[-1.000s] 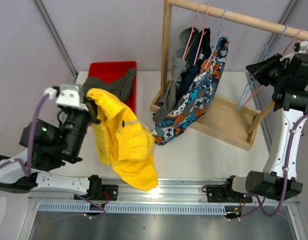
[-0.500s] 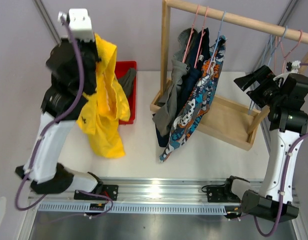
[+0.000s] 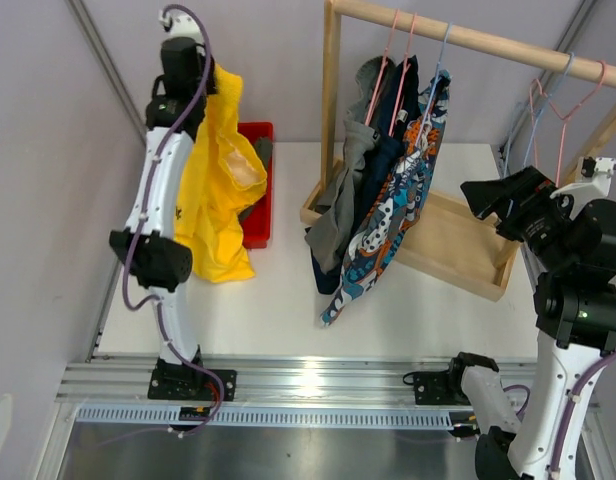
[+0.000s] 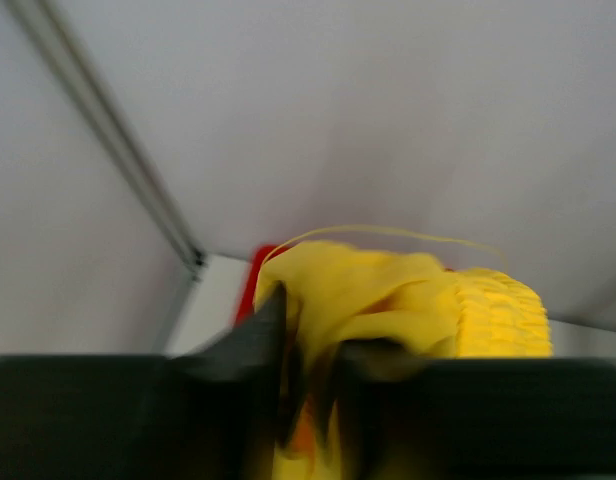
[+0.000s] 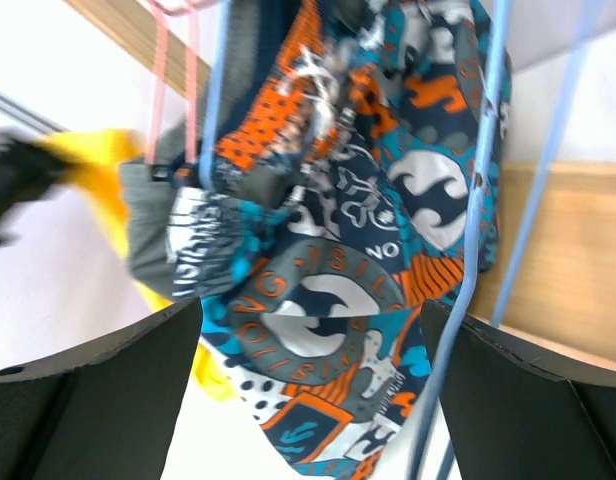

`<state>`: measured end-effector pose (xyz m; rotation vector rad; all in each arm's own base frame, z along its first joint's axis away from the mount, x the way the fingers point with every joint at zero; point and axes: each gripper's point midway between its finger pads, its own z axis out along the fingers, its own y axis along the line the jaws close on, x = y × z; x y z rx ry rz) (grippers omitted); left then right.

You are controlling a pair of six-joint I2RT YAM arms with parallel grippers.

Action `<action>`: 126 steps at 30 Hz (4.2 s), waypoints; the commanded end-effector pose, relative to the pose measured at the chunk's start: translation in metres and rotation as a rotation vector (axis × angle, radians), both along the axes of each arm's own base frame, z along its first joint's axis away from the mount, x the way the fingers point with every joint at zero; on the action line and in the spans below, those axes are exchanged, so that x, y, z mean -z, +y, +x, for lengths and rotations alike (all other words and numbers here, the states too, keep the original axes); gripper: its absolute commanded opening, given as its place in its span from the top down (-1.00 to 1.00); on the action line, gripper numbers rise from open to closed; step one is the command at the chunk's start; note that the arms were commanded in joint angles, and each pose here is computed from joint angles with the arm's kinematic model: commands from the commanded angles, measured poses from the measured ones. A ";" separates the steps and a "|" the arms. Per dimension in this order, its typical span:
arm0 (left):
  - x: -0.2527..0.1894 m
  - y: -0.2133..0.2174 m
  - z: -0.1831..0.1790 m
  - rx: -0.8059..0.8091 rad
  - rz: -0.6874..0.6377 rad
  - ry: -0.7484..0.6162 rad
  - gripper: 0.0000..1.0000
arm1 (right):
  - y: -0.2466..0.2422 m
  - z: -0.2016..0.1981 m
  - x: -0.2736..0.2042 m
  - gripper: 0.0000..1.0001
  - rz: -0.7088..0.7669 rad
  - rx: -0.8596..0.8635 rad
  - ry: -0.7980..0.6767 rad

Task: Remove the shorts from the hanger

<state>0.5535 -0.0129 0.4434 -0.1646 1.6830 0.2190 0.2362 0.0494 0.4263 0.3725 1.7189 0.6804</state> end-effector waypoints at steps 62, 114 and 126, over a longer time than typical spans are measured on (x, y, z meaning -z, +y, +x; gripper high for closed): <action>0.120 -0.022 -0.143 0.144 -0.260 0.159 -0.99 | 0.040 0.150 -0.070 -0.61 -0.059 -0.126 -0.126; 0.014 -0.401 -0.404 1.539 -0.271 -0.143 -0.99 | 0.062 0.040 -0.131 1.00 0.055 -0.148 -0.305; 0.034 -0.482 -0.454 1.682 -0.291 -0.114 -0.99 | 0.062 0.018 -0.125 1.00 0.052 -0.168 -0.294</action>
